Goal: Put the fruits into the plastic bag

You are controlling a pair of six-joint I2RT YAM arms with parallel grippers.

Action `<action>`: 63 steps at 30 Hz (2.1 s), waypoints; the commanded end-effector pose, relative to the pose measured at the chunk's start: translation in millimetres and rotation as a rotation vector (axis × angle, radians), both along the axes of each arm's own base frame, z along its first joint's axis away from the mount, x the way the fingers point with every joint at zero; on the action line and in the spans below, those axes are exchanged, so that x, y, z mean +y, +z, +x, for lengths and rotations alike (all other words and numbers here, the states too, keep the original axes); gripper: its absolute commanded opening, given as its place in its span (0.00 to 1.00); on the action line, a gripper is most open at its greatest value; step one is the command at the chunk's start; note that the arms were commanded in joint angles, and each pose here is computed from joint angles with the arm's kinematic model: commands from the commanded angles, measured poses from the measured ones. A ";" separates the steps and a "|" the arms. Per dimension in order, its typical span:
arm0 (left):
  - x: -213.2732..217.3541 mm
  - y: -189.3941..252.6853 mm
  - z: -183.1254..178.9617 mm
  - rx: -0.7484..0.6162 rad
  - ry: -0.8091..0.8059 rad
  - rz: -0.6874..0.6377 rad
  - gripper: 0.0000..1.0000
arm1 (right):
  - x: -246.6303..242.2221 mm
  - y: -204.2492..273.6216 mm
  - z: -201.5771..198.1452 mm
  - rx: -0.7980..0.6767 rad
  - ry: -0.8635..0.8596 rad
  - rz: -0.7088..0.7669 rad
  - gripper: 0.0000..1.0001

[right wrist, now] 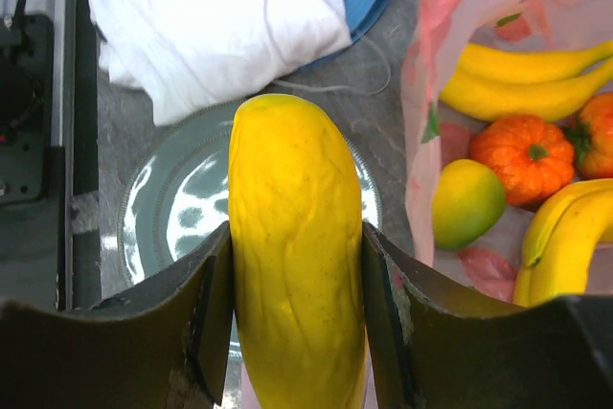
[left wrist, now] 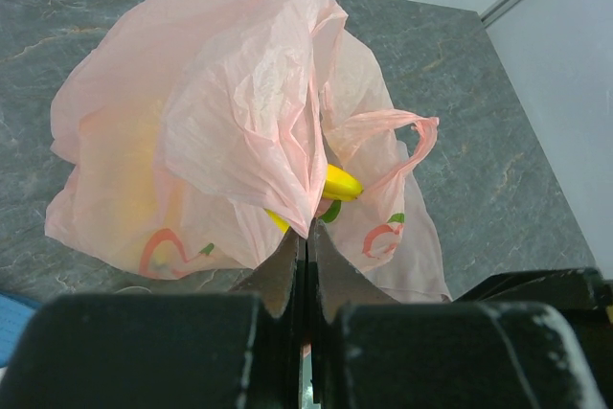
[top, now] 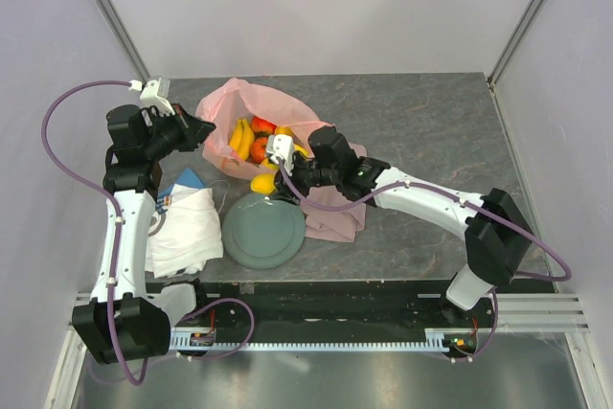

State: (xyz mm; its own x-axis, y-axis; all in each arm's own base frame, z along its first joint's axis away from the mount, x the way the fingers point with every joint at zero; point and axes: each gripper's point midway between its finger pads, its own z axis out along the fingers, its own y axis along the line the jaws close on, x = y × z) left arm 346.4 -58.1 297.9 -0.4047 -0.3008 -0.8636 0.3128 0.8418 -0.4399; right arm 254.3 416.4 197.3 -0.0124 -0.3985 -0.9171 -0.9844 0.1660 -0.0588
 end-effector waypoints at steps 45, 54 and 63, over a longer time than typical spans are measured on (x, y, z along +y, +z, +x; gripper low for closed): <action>-8.3 9.8 -0.7 -0.031 -0.038 -0.032 0.02 | 77.8 -70.5 143.0 0.343 -0.508 0.071 0.06; -8.6 9.9 -0.9 -0.031 -0.039 -0.034 0.01 | 87.3 -89.0 133.9 0.357 -0.485 0.019 0.13; -8.9 11.1 -1.3 -0.034 -0.040 -0.034 0.02 | 83.2 -88.4 133.5 0.330 -0.482 0.000 0.45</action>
